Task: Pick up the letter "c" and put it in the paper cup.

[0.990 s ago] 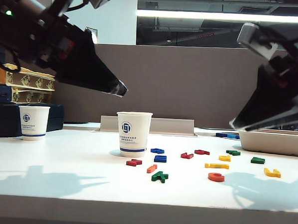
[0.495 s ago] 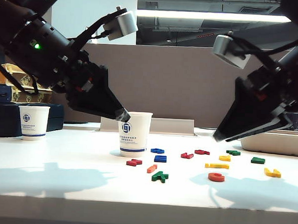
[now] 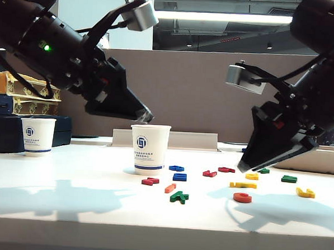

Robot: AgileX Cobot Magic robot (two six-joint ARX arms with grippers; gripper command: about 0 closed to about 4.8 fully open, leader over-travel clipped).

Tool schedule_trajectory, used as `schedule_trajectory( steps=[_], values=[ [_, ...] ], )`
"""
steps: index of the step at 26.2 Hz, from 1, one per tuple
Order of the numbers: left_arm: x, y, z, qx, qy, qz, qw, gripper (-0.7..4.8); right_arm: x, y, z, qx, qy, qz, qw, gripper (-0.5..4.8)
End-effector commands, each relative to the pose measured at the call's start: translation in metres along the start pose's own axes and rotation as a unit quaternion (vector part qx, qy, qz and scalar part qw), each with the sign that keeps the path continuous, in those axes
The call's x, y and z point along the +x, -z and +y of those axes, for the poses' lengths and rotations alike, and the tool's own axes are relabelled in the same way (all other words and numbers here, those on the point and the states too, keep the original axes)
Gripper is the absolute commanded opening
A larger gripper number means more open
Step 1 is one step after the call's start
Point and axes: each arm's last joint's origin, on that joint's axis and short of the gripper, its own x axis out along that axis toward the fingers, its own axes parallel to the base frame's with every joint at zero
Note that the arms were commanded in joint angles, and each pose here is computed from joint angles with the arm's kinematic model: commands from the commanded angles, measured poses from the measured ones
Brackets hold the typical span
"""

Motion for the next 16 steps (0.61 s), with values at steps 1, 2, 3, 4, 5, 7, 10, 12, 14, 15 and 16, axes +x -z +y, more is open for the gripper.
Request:
schedule_trajectory(
  steps=[1, 2, 3, 4, 5, 7, 10, 12, 14, 15, 16],
  values=[
    [0.0, -0.003, 0.002, 0.005, -0.005, -0.01, 1.0, 0.9, -0.002, -0.006, 0.001, -0.003, -0.003, 0.001, 1.0, 1.5],
    [0.0, -0.003, 0.002, 0.006, -0.005, -0.01, 1.0, 0.91, -0.003, -0.006, 0.001, -0.002, -0.005, 0.003, 1.0, 1.5],
    [0.0, -0.004, 0.002, 0.006, -0.007, -0.012, 1.0, 0.92, -0.003, -0.007, 0.001, -0.002, -0.005, 0.004, 1.0, 1.5],
    [0.001, -0.003, 0.003, 0.007, -0.008, -0.014, 1.0, 0.95, -0.002, -0.007, 0.001, -0.002, -0.005, 0.004, 1.0, 1.5],
    [0.002, -0.003, 0.003, 0.008, -0.009, -0.016, 1.0, 0.95, -0.002, -0.007, 0.002, -0.003, -0.006, 0.005, 1.0, 1.5],
    [0.005, -0.002, 0.003, 0.008, -0.01, -0.017, 1.0, 0.95, -0.002, -0.006, 0.002, -0.003, -0.006, 0.006, 1.0, 1.5],
    [0.009, 0.002, 0.002, 0.006, -0.005, -0.01, 1.0, 0.95, -0.001, -0.006, 0.002, -0.002, -0.007, 0.008, 1.0, 1.5],
    [0.01, 0.002, 0.002, 0.005, -0.005, -0.01, 1.0, 0.95, 0.001, -0.005, 0.002, -0.001, -0.011, 0.012, 1.0, 1.51],
    [0.01, 0.002, 0.002, 0.006, -0.006, -0.011, 1.0, 0.95, 0.003, -0.004, 0.002, 0.002, -0.012, 0.016, 1.0, 1.54],
    [0.01, 0.002, 0.003, 0.006, -0.007, -0.012, 1.0, 0.95, 0.004, -0.003, 0.001, 0.003, -0.013, 0.018, 1.0, 1.54],
    [0.01, 0.002, 0.003, 0.006, -0.007, -0.012, 1.0, 0.95, 0.005, -0.003, 0.001, 0.003, -0.014, 0.019, 1.0, 1.54]
  ],
)
